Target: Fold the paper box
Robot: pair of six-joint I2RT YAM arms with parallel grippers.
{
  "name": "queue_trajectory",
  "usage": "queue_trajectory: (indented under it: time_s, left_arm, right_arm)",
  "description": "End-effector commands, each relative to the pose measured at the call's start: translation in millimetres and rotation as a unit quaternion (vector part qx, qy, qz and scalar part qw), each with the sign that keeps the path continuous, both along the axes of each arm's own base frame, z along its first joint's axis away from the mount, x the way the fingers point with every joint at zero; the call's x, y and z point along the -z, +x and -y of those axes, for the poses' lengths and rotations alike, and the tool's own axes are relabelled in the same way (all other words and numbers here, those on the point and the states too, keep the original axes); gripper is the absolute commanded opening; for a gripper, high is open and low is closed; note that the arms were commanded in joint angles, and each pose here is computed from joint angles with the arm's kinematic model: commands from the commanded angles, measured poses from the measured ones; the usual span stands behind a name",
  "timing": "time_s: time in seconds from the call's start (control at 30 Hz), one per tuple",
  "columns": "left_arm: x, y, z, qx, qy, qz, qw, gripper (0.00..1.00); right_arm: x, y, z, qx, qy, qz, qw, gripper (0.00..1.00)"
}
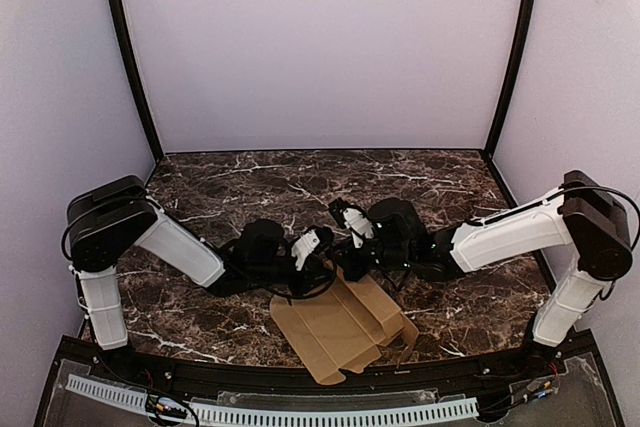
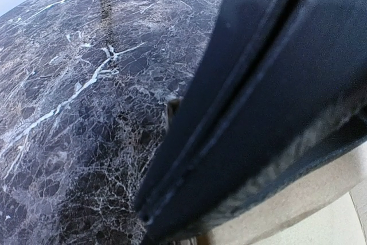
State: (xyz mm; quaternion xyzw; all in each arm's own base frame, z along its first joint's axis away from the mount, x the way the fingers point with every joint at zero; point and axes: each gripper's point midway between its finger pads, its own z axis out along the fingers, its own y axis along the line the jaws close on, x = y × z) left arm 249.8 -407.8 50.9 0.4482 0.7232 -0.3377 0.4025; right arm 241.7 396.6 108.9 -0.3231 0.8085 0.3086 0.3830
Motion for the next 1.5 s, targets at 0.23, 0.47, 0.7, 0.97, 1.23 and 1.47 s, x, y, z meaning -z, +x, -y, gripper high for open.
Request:
queue_trajectory:
  time_s: [0.23,0.47,0.7,0.97,1.23,1.47]
  left_arm:
    - [-7.9,5.0,7.6,-0.021,-0.021,0.002,1.0,0.16]
    - [-13.0,9.1,17.3,-0.025,-0.037,0.008,0.999,0.14]
    - [-16.2,13.5,22.3,-0.032,-0.05,0.014,0.998,0.03]
    - [-17.2,14.3,22.3,-0.034,-0.05,0.02,0.998,0.0]
    - [-18.0,11.9,17.2,-0.037,-0.032,0.034,0.998,0.0]
    - [-18.9,5.9,14.9,-0.023,-0.021,0.038,0.999,0.0]
  right_arm:
    - [17.3,-11.6,-0.3,0.001,-0.016,-0.015,1.0,0.0]
    - [14.4,-12.2,-0.2,0.004,-0.009,-0.019,1.0,0.0]
    - [13.2,-13.2,1.5,0.01,-0.002,-0.026,1.0,0.0]
    - [2.4,-13.8,2.9,0.013,0.011,-0.025,1.0,0.0]
    - [-27.1,-11.2,16.5,0.037,0.022,-0.006,0.999,0.12]
    - [-31.4,-15.8,39.7,0.06,0.011,-0.031,0.998,0.39]
